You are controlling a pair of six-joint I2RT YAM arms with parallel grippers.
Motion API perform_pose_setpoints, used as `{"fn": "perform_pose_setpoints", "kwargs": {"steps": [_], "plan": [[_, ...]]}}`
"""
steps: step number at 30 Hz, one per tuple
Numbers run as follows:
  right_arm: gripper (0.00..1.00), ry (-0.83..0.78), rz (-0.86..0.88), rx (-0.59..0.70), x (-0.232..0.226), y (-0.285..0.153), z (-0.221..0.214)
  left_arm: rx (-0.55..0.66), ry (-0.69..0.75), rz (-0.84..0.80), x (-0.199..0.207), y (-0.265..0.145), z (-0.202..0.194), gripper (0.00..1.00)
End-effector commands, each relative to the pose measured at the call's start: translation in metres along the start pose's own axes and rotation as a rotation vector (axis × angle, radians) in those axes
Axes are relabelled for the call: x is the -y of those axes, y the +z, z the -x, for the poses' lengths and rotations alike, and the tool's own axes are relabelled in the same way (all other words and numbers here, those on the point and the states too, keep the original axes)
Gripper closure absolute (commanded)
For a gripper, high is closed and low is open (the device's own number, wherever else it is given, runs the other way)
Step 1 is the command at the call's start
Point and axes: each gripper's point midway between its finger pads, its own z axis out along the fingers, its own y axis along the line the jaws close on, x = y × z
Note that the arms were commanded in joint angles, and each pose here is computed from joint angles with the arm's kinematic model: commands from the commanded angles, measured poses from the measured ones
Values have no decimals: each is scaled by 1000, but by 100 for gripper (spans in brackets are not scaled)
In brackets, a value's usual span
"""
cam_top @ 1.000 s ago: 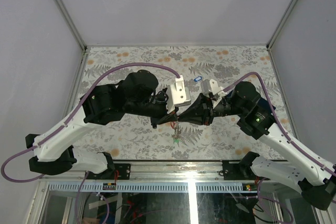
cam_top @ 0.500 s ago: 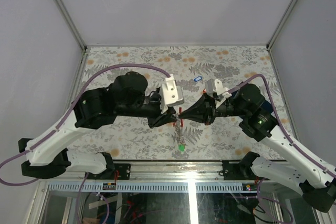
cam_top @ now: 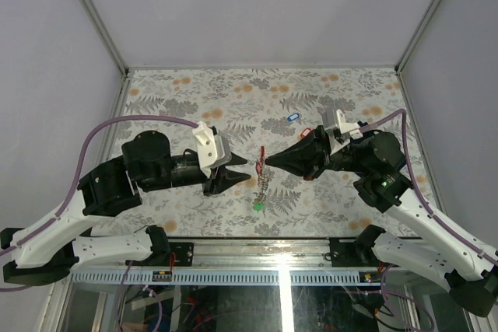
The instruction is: Put the keys on the keyring
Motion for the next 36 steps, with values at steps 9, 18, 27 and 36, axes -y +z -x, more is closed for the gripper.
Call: {"fn": "perform_pose_setpoints", "kwargs": {"steps": [9,18,27,36], "plan": [[100,-49,20,125,-8,3,38,269,36,98,-17,4,47,66],[100,-46,18,123,-8,2,36,264,58,10,-4,16,49,71],[100,-52,14,125,-8,1,37,241,67,-16,-1,22,45,76],[100,-58,0,139,-7,0,41,239,68,5,-5,20,44,96]]}}
